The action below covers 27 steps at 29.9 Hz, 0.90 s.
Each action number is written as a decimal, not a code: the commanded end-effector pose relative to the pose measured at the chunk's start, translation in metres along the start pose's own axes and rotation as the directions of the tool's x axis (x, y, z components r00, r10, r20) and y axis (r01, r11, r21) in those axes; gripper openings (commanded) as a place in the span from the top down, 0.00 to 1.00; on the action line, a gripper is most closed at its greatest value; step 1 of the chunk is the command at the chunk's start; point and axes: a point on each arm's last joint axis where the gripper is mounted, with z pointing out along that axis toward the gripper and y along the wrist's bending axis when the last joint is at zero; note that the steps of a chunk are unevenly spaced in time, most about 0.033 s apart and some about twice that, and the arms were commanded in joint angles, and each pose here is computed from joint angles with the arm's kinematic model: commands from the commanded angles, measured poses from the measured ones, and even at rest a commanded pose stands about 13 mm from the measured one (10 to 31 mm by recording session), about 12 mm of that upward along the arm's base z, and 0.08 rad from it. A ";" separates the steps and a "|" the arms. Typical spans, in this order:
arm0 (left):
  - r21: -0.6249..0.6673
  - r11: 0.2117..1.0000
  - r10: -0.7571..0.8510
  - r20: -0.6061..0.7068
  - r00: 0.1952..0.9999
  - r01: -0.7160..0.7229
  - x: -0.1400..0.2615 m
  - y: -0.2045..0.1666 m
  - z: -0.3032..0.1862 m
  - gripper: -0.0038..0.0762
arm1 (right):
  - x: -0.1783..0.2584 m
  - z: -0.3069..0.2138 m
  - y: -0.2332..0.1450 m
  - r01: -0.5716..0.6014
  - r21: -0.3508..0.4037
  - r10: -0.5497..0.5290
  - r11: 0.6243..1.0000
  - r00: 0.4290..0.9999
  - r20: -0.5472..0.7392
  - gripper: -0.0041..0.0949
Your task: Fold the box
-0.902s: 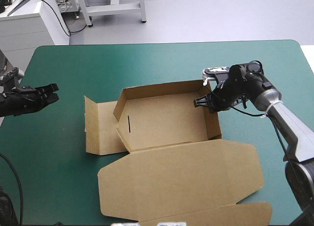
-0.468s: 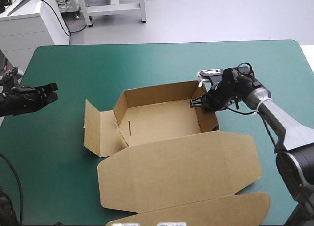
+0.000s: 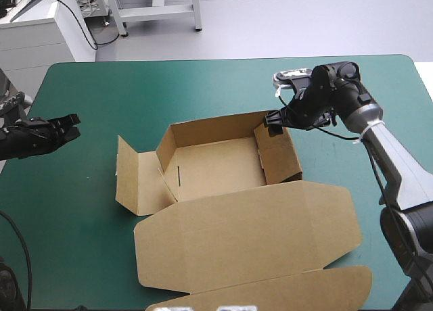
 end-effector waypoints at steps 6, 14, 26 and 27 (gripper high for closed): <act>0.033 0.999 -0.008 0.087 0.996 0.006 -0.009 -0.012 -0.013 0.94 | -0.002 -0.079 0.006 0.049 0.021 -0.052 0.999 0.981 0.184 0.11; 0.044 0.999 -0.007 0.060 0.998 0.005 -0.007 -0.013 -0.013 0.94 | 0.016 -0.117 0.013 0.070 -0.014 -0.064 0.997 0.963 0.261 0.11; 0.083 0.996 -0.047 0.063 0.997 0.041 -0.007 -0.016 -0.013 0.94 | 0.024 -0.090 0.008 -0.001 -0.010 0.003 1.000 0.986 0.168 0.11; 0.083 0.996 -0.047 0.063 0.997 0.041 -0.007 -0.016 -0.013 0.94 | 0.022 -0.085 0.008 -0.013 -0.012 0.015 1.000 0.988 0.156 0.11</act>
